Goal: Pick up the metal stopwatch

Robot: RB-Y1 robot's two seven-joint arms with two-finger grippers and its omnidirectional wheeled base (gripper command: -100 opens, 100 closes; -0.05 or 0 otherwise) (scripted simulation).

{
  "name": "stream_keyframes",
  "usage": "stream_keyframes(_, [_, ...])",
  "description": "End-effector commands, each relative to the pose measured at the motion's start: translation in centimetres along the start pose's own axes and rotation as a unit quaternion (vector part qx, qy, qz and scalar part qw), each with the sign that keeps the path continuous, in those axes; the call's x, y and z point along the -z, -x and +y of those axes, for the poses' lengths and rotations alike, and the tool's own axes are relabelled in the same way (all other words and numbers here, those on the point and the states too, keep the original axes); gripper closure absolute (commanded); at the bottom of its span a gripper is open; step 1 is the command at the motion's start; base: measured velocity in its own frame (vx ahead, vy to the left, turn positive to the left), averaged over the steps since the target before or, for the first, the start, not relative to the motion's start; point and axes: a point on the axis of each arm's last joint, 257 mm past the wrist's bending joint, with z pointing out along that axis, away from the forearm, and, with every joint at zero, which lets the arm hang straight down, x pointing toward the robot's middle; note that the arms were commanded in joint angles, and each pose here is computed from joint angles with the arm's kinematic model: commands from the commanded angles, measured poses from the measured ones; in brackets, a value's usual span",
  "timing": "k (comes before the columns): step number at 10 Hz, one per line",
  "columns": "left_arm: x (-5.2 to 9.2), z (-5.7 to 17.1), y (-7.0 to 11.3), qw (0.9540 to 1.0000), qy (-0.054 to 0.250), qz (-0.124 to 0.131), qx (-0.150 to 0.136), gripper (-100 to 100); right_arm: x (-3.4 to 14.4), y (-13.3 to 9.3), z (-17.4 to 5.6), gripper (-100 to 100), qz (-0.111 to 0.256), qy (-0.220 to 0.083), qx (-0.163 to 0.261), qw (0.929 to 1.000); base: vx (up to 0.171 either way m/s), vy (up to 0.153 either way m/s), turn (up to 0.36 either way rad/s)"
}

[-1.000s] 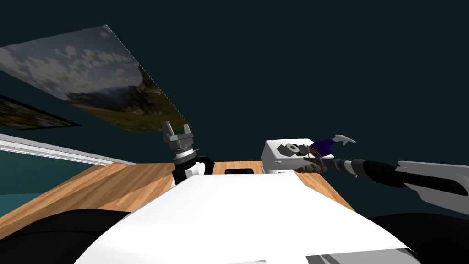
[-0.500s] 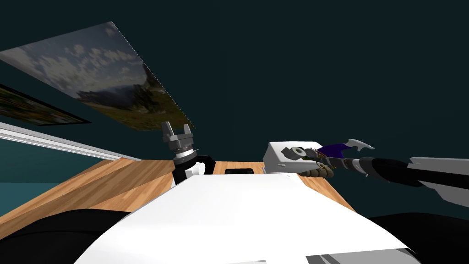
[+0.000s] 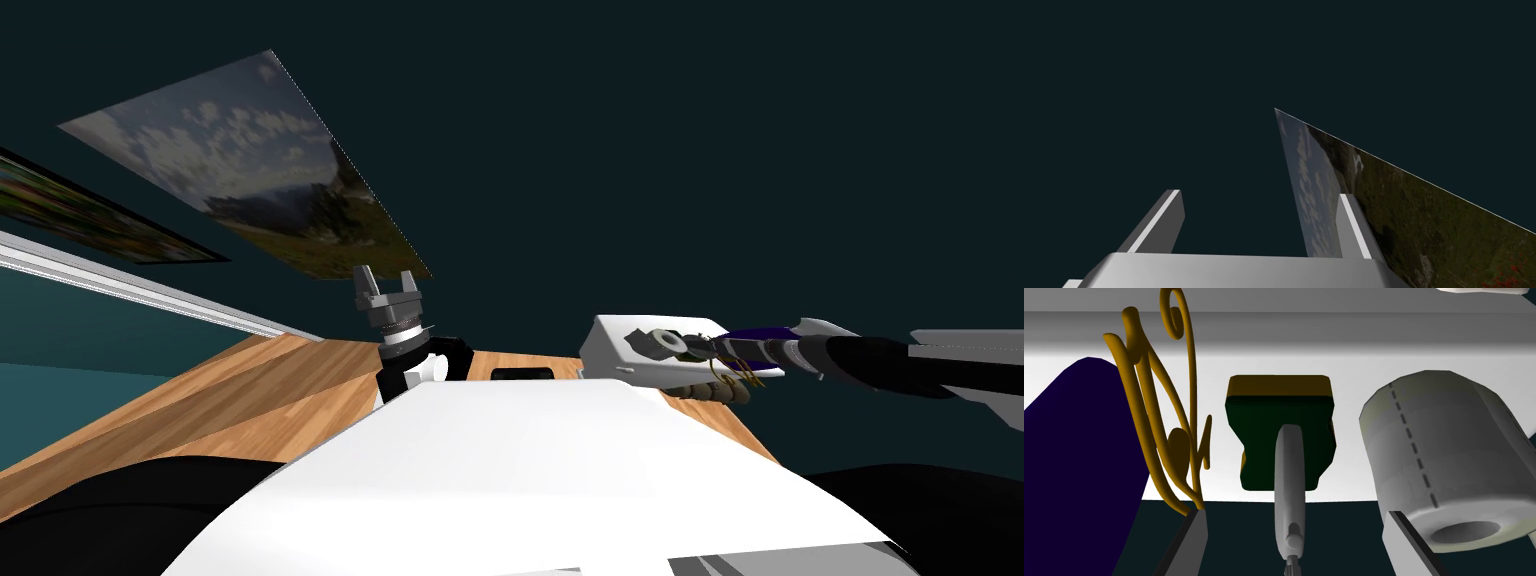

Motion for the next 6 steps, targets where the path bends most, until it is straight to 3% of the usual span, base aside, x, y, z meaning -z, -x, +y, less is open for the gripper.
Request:
stream_keyframes(1, [0.0, 0.0, 0.0, 1.0000, 0.000, 0.000, 0.000, 0, 0.0, 0.0, 0.0, 0, 0.000, 0.000, 0.000, 1.0000, 0.000, 0.000, 0.000])
stream_keyframes(2, [0.0, 0.0, 0.0, 1.0000, 0.000, 0.000, 0.000, 0, -0.3, -1.2, -0.4, -100, -0.001, -0.002, -0.005, 1.0000, 0.033, -0.008, 0.077])
stream_keyframes(4, [0.0, 0.0, 0.0, 1.0000, 0.000, 0.000, 0.000, 0, -0.3, -1.2, -0.4, -100, -0.001, -0.002, -0.005, 1.0000, 0.023, -0.004, 0.022])
stream_keyframes(6, [0.0, 0.0, 0.0, 1.0000, 0.000, 0.000, 0.000, 0, -0.8, -3.1, -0.8, -100, -0.001, -0.006, -0.013, 0.9999, 0.031, -0.008, 0.073])
